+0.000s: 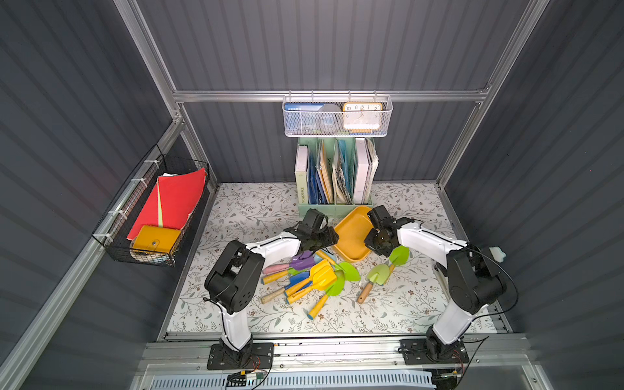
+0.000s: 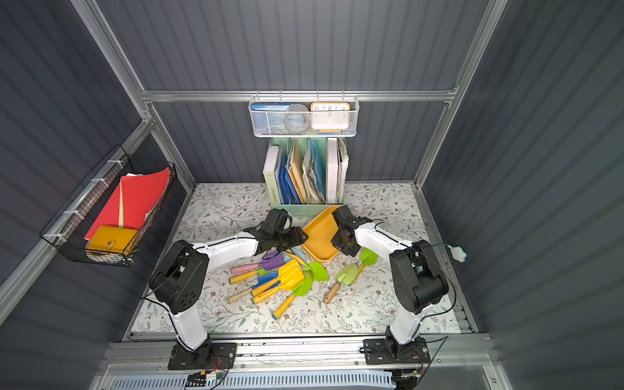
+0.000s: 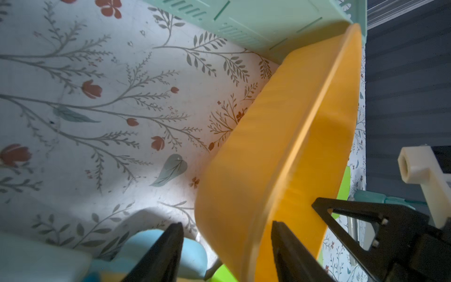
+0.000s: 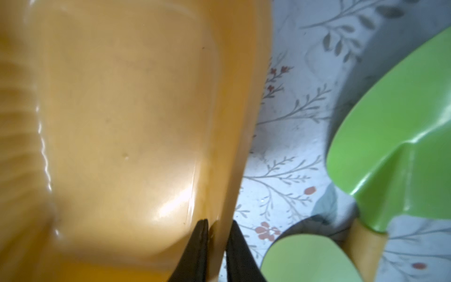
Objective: Put the shovel into the storage box
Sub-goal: Adjust the storage box at the center of the board.
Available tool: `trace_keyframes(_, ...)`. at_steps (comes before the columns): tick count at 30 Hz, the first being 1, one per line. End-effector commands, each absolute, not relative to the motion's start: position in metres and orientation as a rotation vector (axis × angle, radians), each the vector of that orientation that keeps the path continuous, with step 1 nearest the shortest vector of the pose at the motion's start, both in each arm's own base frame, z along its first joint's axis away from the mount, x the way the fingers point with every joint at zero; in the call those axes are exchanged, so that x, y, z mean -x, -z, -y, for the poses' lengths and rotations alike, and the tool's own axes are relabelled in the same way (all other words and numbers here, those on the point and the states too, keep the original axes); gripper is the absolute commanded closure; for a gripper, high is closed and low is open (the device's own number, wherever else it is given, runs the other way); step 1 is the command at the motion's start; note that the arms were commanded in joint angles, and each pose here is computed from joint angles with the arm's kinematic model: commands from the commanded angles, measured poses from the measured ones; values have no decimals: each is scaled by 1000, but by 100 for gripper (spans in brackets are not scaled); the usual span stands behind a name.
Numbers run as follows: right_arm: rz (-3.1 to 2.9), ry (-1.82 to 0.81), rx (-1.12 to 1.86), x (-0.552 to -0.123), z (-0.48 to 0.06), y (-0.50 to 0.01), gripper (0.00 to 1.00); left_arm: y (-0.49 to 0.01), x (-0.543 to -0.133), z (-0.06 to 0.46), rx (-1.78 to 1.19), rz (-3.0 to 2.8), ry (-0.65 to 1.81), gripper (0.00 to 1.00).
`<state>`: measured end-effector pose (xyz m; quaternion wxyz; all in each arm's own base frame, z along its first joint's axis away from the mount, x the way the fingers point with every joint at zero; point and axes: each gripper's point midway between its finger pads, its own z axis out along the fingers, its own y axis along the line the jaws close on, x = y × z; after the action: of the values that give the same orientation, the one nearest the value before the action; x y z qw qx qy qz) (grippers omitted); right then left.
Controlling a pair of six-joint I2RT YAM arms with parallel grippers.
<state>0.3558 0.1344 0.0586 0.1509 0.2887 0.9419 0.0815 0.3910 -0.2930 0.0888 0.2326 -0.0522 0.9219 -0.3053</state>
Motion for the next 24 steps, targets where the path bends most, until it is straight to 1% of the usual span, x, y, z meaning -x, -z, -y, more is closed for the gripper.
trace_keyframes(1, -2735, -111, -721, -350, -111, -69, 86, -96, -389, 286, 97, -2537, 773, 37)
trace_keyframes(3, -2741, -63, -669, -354, -104, -75, 87, -98, -391, 285, 93, -2534, 759, 37)
trace_keyframes(7, -2760, 25, -548, -364, -97, -84, 88, -101, -391, 283, 82, -2527, 743, 36)
trace_keyframes(13, -2826, 12, -430, -377, -108, -75, 95, -93, -390, 283, 76, -2545, 736, 36)
trace_keyframes(20, -2804, -82, -293, -395, -124, -73, 94, -93, -387, 280, 78, -2544, 726, 36)
trace_keyframes(24, -2779, -77, -226, -409, -128, -76, 93, -91, -389, 281, 74, -2545, 728, 37)
